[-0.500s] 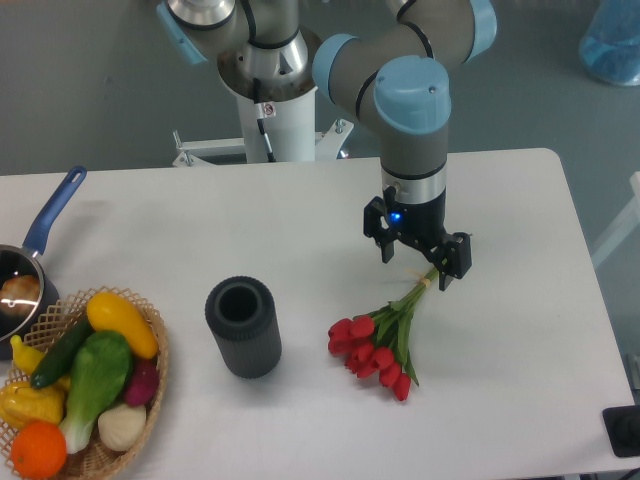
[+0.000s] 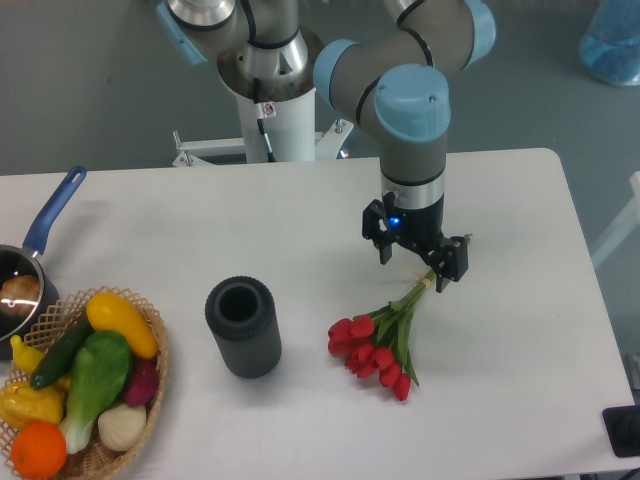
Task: Pick up the flowers from the table
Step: 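Move the open gripper over the red tulip stems, then lower the gripper onto the tulip stems near the blooms and close it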
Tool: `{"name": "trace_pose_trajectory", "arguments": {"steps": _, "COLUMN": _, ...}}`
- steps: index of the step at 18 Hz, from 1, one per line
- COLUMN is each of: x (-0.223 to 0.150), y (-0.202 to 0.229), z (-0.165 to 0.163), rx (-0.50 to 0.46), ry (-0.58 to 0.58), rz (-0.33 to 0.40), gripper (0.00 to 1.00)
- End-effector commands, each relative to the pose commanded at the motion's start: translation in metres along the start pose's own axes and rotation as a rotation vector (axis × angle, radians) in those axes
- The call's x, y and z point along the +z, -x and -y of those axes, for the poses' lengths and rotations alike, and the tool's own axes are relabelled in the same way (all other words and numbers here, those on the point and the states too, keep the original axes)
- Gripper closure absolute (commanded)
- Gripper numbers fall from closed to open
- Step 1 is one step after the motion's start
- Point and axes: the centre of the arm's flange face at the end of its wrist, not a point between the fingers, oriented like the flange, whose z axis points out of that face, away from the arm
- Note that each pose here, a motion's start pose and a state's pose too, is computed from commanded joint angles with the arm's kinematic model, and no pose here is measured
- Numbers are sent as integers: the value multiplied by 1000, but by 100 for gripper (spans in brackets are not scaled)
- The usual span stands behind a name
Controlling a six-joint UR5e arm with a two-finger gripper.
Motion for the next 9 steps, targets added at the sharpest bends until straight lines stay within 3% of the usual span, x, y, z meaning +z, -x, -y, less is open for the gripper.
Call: {"name": "trace_pose_trajectory", "arguments": {"steps": 9, "x": 49, "y": -14, "z": 12, "rx": 24, "ry": 19, "rz": -79, "gripper": 0}}
